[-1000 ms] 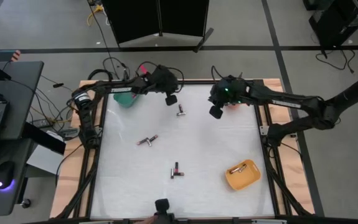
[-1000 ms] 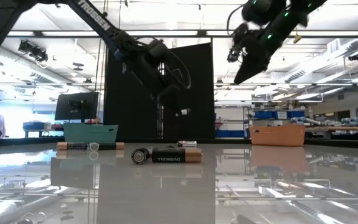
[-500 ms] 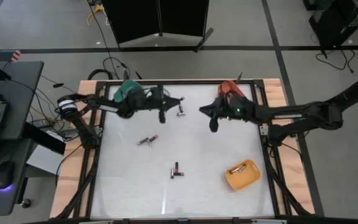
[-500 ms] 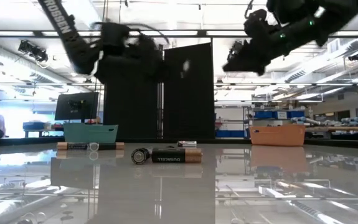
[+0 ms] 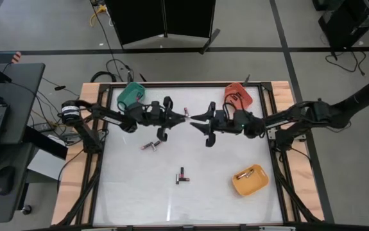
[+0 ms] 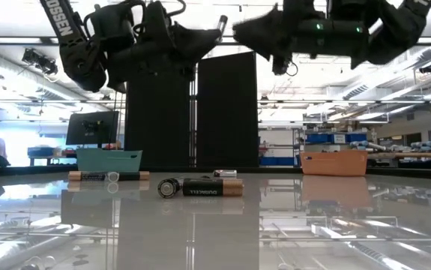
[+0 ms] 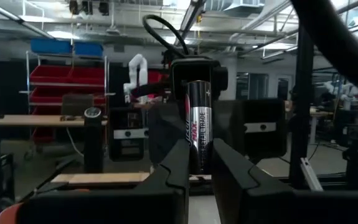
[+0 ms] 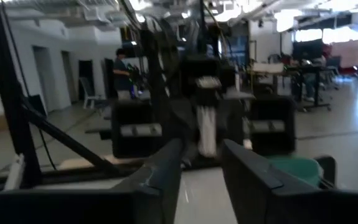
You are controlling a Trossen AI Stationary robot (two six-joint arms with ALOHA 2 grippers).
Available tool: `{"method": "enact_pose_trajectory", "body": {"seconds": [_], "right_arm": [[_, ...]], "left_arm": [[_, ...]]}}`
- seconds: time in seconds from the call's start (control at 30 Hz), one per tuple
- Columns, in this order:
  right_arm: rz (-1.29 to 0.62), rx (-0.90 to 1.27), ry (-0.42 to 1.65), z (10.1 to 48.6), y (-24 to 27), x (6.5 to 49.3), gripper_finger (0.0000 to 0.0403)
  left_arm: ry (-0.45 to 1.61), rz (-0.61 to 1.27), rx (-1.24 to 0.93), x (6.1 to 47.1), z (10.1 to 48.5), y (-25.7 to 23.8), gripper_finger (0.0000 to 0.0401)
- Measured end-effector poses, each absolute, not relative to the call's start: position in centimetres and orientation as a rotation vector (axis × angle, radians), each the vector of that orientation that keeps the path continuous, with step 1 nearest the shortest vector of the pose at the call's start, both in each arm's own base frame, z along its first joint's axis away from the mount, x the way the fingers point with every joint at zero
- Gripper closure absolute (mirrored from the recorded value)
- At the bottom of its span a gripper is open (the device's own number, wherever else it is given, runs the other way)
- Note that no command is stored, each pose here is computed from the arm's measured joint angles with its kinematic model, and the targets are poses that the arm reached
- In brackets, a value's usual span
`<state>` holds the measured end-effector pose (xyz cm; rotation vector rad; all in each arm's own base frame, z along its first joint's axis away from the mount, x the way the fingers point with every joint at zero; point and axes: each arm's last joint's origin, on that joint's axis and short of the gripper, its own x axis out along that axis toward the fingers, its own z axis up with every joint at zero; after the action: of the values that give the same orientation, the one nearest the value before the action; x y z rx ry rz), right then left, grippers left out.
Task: Sort batteries
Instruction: Put the silver battery into the yellow bin
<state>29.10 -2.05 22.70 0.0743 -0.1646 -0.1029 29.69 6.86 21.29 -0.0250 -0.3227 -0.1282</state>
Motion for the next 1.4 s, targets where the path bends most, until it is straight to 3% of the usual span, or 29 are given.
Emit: {"method": "enact_pose_trajectory", "body": {"seconds": [0.23,0.43,0.67,1.2,1.4], "right_arm": [[-0.093,0.043,-0.216,24.3,-1.2,29.5,0.0207],[-0.097,0.028,-0.228,25.0,-1.2,29.9,0.0197],[-0.093,0.026,-0.206,25.0,-1.1,30.1,0.0226],[-0.092,-0.002,-0.187,24.9,-1.1,30.1,0.0333],[-0.091,-0.002,-0.173,24.8,-1.1,30.1,0.0339]], "left_arm": [[-0.326,-0.139,-0.02,29.8,21.3,6.4,0.0355],[-0.298,-0.143,-0.014,30.2,21.1,5.8,0.0355],[-0.296,-0.134,0.019,30.9,21.7,5.4,0.0355],[-0.288,-0.146,0.018,31.5,22.1,5.0,0.0355],[-0.256,-0.152,0.011,32.0,22.2,4.9,0.0355]]}}
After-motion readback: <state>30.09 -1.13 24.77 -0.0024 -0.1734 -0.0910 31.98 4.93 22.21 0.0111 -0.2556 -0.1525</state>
